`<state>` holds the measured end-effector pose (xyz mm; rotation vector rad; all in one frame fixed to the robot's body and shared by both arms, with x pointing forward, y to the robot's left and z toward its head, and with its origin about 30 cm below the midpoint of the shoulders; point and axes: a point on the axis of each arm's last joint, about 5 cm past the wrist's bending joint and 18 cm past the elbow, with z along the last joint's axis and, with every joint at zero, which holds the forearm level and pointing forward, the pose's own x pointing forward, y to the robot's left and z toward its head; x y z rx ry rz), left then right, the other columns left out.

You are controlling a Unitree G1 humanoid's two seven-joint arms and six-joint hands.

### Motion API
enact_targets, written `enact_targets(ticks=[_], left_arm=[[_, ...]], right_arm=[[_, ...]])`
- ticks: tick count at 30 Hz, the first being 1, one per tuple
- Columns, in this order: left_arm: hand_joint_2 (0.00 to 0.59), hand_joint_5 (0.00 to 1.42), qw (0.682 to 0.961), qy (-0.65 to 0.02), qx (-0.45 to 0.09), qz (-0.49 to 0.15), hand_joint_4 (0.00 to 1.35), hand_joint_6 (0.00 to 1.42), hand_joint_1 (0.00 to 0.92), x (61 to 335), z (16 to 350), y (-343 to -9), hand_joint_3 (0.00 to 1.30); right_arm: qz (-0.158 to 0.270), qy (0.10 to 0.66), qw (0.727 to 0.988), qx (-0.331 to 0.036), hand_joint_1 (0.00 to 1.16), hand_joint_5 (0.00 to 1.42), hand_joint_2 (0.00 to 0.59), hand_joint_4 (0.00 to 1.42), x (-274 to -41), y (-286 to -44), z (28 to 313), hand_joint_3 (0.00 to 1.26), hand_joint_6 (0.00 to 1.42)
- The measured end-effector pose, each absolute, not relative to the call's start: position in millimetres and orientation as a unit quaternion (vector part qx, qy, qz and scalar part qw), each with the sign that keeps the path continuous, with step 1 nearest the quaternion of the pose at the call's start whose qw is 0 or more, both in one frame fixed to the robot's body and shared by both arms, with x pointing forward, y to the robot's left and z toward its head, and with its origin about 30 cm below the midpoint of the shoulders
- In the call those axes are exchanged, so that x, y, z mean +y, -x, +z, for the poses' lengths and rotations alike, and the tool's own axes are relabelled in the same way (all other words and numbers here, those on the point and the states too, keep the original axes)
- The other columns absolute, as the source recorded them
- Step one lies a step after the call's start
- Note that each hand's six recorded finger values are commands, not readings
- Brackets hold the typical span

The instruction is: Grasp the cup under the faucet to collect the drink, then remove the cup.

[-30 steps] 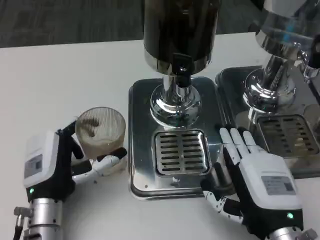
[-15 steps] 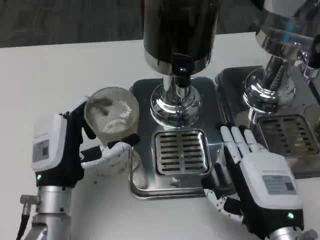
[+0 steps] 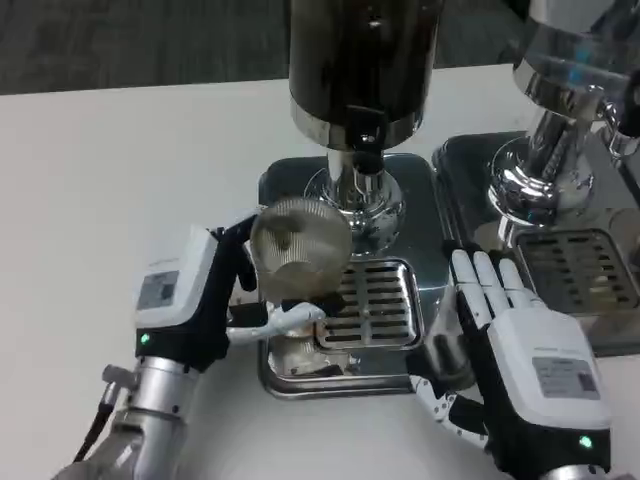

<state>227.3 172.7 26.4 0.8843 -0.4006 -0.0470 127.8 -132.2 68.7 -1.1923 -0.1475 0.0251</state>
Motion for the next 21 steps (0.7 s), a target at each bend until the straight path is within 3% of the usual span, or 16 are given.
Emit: enact_targets(ticks=[13, 21], left_arm=[[0.044, 1.07, 0.878, -0.442, -0.170, -0.068, 0.89, 1.27, 0.522, 140, 32, -248, 0.72], [0.053, 1.06, 0.881, -0.439, -0.162, -0.066, 0.83, 1.25, 0.518, 132, 31, -249, 0.65]], right_arm=[[0.003, 0.564, 0.822, -0.079, 0.59, 0.00, 0.394, 0.00, -127, -123, 73, 0.00, 0.15], [-0.003, 0.563, 0.823, -0.075, 0.60, 0.00, 0.394, 0.00, -127, -122, 74, 0.00, 0.15]])
